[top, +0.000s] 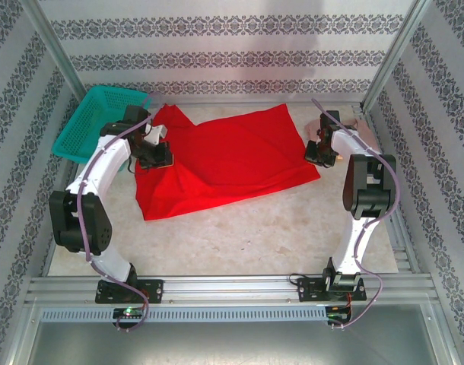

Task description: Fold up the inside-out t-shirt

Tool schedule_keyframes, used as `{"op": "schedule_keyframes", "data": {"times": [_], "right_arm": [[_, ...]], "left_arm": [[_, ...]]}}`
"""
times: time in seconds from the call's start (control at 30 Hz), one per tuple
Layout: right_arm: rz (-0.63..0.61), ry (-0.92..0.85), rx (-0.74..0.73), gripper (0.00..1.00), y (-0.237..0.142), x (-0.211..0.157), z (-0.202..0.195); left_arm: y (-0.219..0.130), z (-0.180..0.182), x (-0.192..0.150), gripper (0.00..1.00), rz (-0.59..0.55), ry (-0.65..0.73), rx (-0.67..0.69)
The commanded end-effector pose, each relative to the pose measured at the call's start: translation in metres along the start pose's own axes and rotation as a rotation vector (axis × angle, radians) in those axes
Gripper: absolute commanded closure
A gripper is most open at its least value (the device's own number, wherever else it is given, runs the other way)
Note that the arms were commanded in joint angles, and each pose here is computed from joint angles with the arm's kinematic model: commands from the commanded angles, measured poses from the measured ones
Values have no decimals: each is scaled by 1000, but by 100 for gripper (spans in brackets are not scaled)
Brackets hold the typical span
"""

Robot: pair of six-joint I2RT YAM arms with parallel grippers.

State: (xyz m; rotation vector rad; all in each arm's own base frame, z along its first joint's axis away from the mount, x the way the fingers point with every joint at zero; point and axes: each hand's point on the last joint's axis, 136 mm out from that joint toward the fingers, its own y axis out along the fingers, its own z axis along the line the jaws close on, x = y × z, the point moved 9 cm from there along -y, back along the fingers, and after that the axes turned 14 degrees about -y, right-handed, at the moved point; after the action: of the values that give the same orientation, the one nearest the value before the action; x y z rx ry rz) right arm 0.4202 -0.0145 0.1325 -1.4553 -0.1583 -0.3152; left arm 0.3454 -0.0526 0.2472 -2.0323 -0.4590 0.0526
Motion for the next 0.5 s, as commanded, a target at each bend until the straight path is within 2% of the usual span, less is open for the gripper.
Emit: {"op": "schedule_keyframes", "data": {"times": [0.0, 0.47], "right_arm": [[-2, -27, -25, 98, -2, 6, 3], [3, -37, -20, 98, 5, 16, 9]], "left_arm": [[-9, 8, 3, 100, -23, 2, 30], [-7, 13, 13, 100, -33, -18, 52]]}}
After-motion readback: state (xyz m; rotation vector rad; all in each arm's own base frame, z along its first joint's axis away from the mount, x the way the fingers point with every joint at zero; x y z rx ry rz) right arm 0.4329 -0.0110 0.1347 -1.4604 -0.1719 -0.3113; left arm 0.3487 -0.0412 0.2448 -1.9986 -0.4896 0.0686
